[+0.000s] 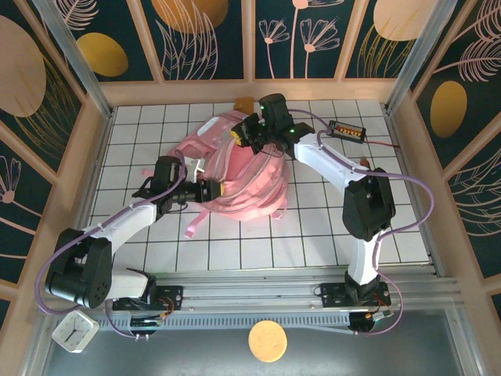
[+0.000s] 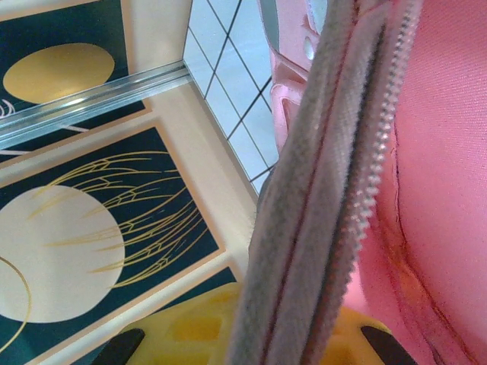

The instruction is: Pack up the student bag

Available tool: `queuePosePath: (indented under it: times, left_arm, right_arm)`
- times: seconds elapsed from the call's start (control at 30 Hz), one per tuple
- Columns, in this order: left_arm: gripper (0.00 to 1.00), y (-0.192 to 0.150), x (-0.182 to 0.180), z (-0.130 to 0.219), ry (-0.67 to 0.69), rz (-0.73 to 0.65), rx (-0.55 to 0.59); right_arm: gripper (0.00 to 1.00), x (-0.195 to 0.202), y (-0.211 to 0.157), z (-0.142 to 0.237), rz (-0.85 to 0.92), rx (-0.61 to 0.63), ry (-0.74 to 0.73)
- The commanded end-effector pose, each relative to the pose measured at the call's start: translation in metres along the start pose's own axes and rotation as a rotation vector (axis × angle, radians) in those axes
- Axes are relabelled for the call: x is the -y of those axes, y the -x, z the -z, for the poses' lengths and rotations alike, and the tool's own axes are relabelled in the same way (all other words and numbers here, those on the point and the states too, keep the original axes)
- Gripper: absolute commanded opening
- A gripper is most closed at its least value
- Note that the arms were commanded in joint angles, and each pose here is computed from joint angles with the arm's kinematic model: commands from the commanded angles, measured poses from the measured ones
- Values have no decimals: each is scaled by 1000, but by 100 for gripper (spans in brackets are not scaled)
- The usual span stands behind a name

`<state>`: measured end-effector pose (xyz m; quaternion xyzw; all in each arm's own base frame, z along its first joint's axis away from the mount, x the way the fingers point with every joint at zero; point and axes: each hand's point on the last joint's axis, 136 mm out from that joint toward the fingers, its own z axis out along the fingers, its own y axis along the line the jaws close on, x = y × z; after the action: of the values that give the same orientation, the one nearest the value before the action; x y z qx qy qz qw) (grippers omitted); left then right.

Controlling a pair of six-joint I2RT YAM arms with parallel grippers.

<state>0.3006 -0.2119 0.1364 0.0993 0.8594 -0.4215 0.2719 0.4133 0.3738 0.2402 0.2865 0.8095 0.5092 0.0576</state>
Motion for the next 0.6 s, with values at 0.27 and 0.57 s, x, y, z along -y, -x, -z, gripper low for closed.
queuePosePath:
  times: [0.27, 0.57]
  left_arm:
    - [35, 6, 7, -4, -42, -17, 16]
    - [13, 5, -1, -7, -5, -3, 12]
  right_arm:
    - [0, -54, -27, 15, 95, -61, 181]
    - [0, -51, -28, 18, 92, -58, 181]
